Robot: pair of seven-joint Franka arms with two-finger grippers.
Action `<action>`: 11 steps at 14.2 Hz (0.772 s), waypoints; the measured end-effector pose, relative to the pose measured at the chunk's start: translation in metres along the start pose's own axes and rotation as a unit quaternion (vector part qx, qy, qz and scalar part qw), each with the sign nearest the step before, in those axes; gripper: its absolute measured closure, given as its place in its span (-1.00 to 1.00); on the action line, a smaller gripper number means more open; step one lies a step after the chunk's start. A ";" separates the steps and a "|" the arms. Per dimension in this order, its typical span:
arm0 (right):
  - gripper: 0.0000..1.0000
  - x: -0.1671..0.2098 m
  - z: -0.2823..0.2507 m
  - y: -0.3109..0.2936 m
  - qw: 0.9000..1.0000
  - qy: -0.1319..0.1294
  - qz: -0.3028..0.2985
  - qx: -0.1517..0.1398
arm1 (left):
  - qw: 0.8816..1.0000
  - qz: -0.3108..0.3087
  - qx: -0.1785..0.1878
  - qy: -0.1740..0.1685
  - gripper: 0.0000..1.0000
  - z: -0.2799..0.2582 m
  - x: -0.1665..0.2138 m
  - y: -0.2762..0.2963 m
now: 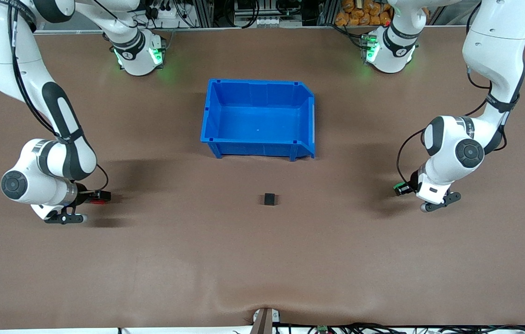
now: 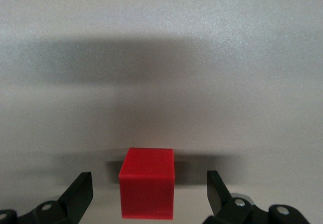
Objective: Attach green and red cubes to black cube
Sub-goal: 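Close the left gripper on the green cube while the right gripper grasps the red cube, then carry the green and red cubes toward the black cube with both grippers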
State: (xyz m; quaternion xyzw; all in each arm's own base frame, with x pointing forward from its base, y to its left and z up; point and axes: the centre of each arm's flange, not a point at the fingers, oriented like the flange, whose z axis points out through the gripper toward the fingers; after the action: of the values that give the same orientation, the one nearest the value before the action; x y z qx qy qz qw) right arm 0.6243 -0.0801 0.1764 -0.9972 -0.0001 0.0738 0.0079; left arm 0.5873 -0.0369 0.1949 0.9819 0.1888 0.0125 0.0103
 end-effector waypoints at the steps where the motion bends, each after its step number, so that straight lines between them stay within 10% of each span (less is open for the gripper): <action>1: -1.00 0.000 0.000 0.000 1.000 0.000 0.000 0.000 | 1.000 -0.010 -0.001 0.001 0.20 -0.001 0.001 0.001; 3: -1.00 0.000 0.000 0.000 1.000 -0.001 -0.005 0.000 | 1.000 -0.031 -0.001 0.000 0.20 -0.003 0.001 0.004; 9: 0.21 0.000 -0.002 0.001 0.999 0.001 -0.037 -0.001 | 0.995 -0.096 -0.009 -0.003 0.20 -0.024 -0.006 0.031; 11: 0.20 0.001 -0.004 0.005 0.996 0.003 -0.086 -0.002 | 0.993 -0.120 -0.008 -0.008 0.20 -0.032 -0.005 0.040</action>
State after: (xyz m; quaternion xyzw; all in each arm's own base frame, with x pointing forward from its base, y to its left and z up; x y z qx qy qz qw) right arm 0.6258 -0.0850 0.1805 -0.9937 -0.0864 0.0698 0.0120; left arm 0.5965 -0.0757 0.2276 0.9522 0.3049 0.0049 0.0211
